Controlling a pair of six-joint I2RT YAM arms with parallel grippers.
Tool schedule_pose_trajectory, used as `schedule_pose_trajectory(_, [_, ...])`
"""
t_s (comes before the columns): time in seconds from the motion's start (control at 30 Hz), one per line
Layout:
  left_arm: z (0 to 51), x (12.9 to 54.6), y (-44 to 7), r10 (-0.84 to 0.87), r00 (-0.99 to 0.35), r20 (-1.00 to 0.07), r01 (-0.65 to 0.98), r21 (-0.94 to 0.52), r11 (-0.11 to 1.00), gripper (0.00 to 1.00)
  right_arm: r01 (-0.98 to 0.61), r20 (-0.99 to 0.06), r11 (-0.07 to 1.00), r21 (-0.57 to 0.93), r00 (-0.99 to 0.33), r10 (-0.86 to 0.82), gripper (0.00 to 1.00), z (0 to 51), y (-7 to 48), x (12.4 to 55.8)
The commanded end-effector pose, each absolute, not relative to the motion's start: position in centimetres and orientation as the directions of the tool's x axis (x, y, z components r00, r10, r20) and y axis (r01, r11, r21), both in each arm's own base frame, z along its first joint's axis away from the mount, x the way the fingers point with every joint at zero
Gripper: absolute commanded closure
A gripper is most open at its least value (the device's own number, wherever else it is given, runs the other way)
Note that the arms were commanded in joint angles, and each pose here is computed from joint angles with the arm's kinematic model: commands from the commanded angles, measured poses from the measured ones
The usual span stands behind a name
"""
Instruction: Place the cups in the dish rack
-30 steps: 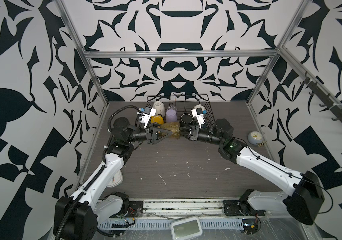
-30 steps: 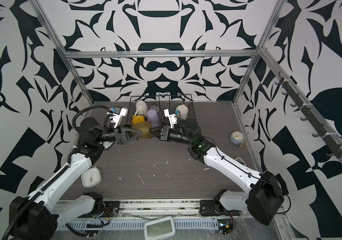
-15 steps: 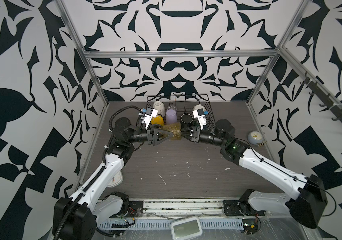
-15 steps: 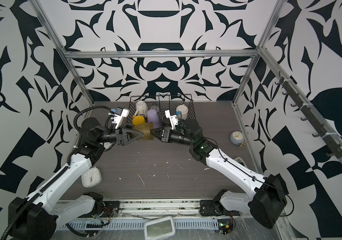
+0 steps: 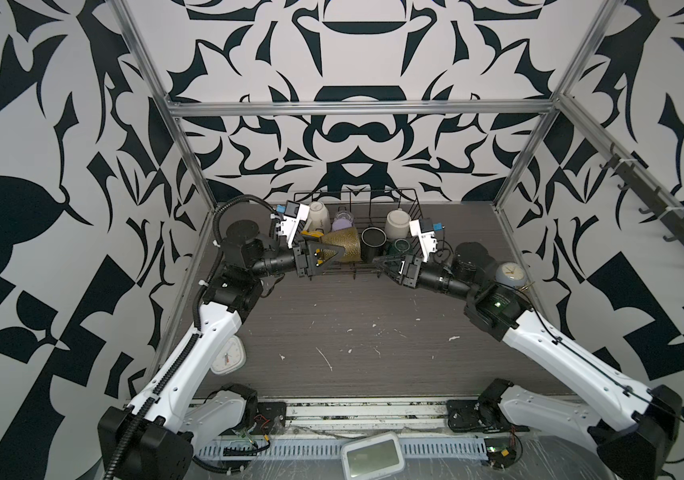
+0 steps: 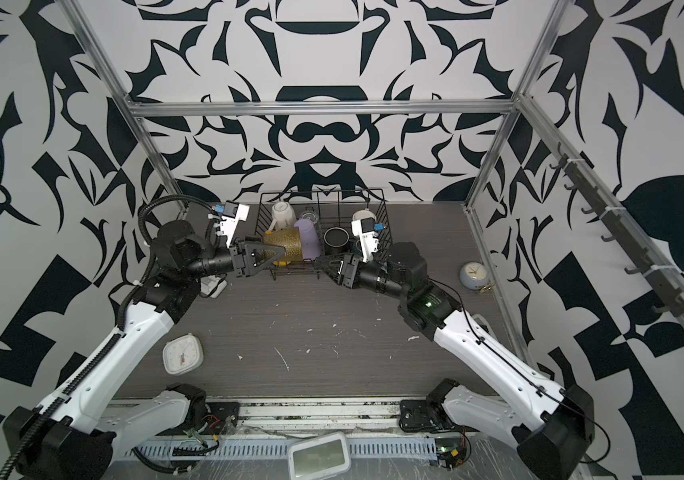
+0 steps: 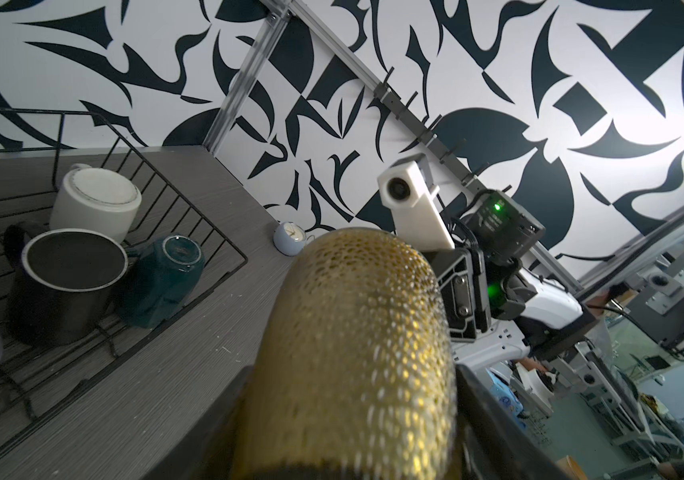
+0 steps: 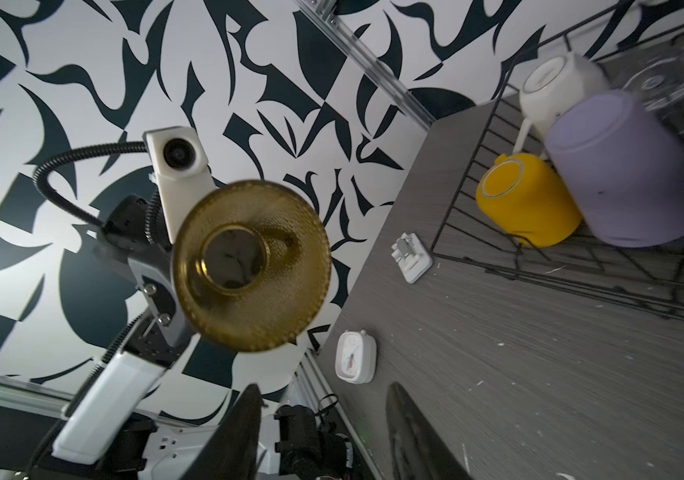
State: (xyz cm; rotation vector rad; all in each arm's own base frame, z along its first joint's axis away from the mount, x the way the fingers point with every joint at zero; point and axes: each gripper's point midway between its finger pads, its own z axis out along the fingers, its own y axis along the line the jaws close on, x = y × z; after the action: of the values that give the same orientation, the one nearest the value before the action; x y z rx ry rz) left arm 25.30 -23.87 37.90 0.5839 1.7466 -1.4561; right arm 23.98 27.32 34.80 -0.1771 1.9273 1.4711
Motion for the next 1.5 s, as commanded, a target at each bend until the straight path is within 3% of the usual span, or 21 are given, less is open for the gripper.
schedule_pose_trajectory(0.0, [37.1,27.0,-23.2,-0.100,-0.598,-0.795,0.720,-0.588,0.368,1.00,-0.483,-0.658,0.483,0.731,-0.685,0.311,0.38,34.2,24.5,24.0])
schedule_pose_trajectory(0.17, [35.6,29.5,-22.6,-0.078,-0.643,-0.762,0.636,-0.588,0.500,1.00,-0.407,-0.731,0.657,0.635,-0.593,0.339,0.25,33.3,19.8,23.5])
schedule_pose_trajectory(0.37, [32.9,31.9,-23.8,-0.016,-0.695,-0.719,0.565,-0.560,0.606,1.00,-0.303,-0.784,0.767,0.565,-0.488,0.384,0.14,33.0,14.6,22.2])
schedule_pose_trajectory(0.67, [28.3,34.2,-26.5,0.169,-0.746,-0.645,0.509,-0.387,0.769,1.00,-0.234,-0.806,0.817,0.527,-0.443,0.393,0.12,32.0,11.5,20.9])
schedule_pose_trajectory(0.9, [25.1,35.8,-28.4,0.294,-0.747,-0.597,0.503,-0.218,0.836,1.00,-0.235,-0.816,0.830,0.506,-0.442,0.372,0.11,31.6,11.4,20.9])
schedule_pose_trajectory(1.47, [19.5,38.5,-29.0,0.545,-0.717,-0.435,0.545,0.139,0.827,1.00,-0.229,-0.828,0.847,0.481,-0.437,0.352,0.11,31.2,10.9,20.7])
